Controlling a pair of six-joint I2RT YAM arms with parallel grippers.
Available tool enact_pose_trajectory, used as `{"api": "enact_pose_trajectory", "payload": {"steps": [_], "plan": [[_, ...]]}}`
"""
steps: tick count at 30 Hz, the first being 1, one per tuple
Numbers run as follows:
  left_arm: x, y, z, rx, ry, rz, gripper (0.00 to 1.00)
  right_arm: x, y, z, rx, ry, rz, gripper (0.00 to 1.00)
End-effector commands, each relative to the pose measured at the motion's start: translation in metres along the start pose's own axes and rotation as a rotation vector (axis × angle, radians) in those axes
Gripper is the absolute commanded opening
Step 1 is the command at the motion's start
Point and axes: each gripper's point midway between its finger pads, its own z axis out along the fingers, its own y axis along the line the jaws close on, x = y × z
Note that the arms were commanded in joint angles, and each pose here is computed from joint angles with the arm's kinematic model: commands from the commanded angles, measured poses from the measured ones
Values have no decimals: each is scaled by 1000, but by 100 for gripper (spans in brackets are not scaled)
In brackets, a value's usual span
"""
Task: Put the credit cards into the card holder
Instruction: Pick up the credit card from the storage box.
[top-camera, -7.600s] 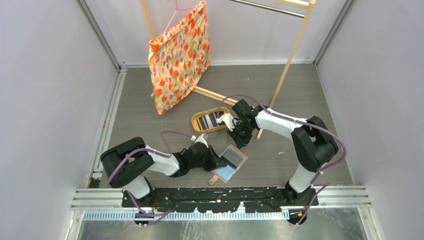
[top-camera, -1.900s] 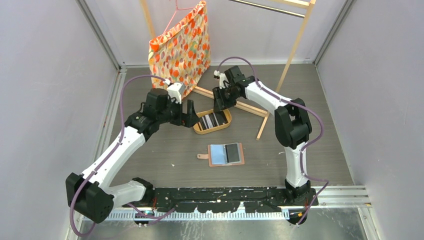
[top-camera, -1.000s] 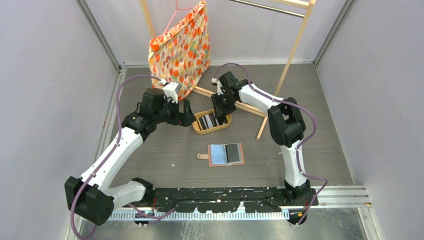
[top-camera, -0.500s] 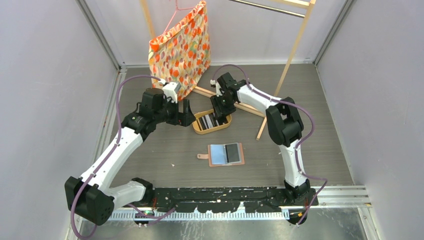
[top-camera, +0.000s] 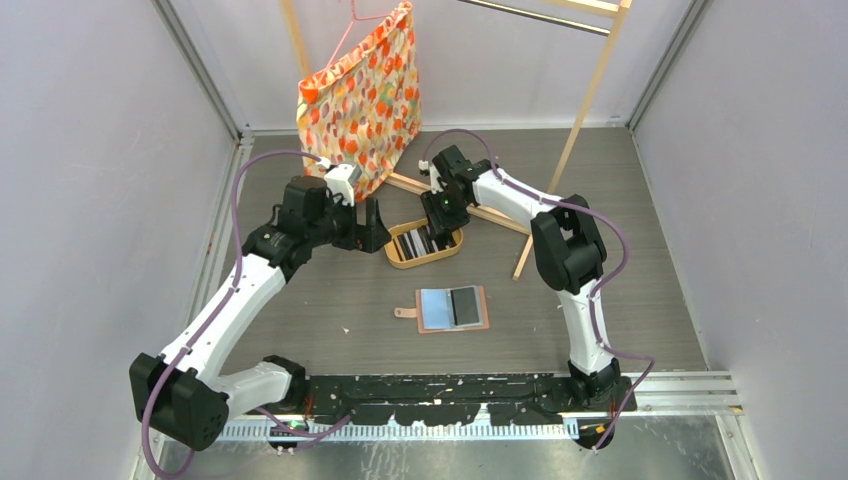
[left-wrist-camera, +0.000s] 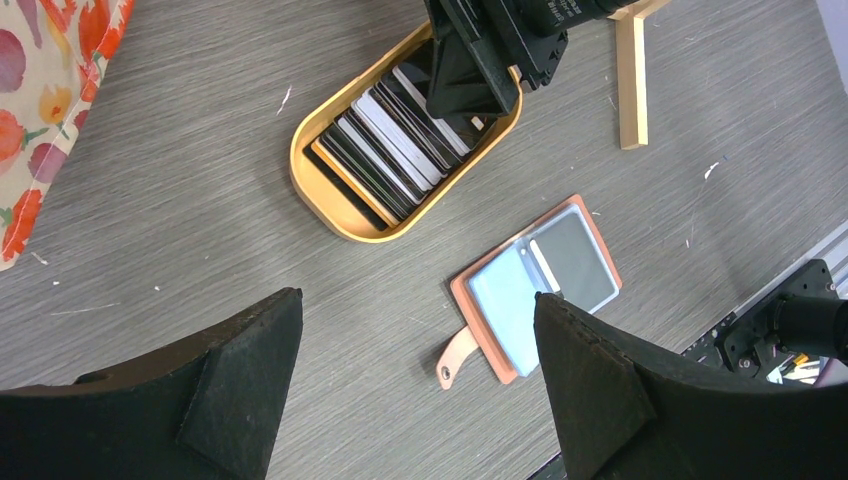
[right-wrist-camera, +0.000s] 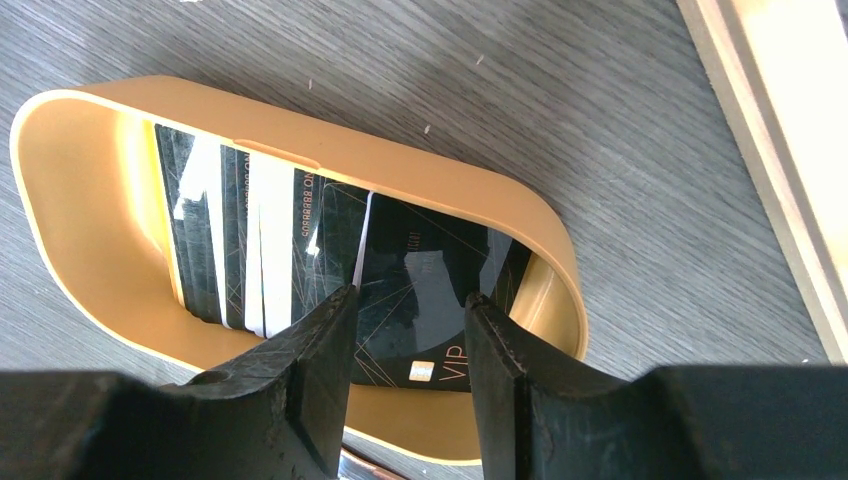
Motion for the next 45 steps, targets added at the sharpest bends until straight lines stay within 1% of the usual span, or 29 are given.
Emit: {"api": "enact_pose_trajectory", "payload": {"steps": [1, 13, 38, 42, 45], "plan": [[-4, -3, -5, 20, -23, 12, 86, -17, 3, -15, 11, -48, -30, 48], [-3, -3, -3, 20, -17, 7, 86, -24, 2, -29, 26, -79, -49, 47], [-1, -2, 1, 31, -3, -13, 86, -30, -3, -49, 10, -109, -27, 44], [0, -5, 3, 54, 0, -38, 87, -30, -4, -50, 2, -108, -23, 43], [-1, -10, 9, 96, -7, -87, 86, -29, -5, -50, -3, -103, -17, 43]]}}
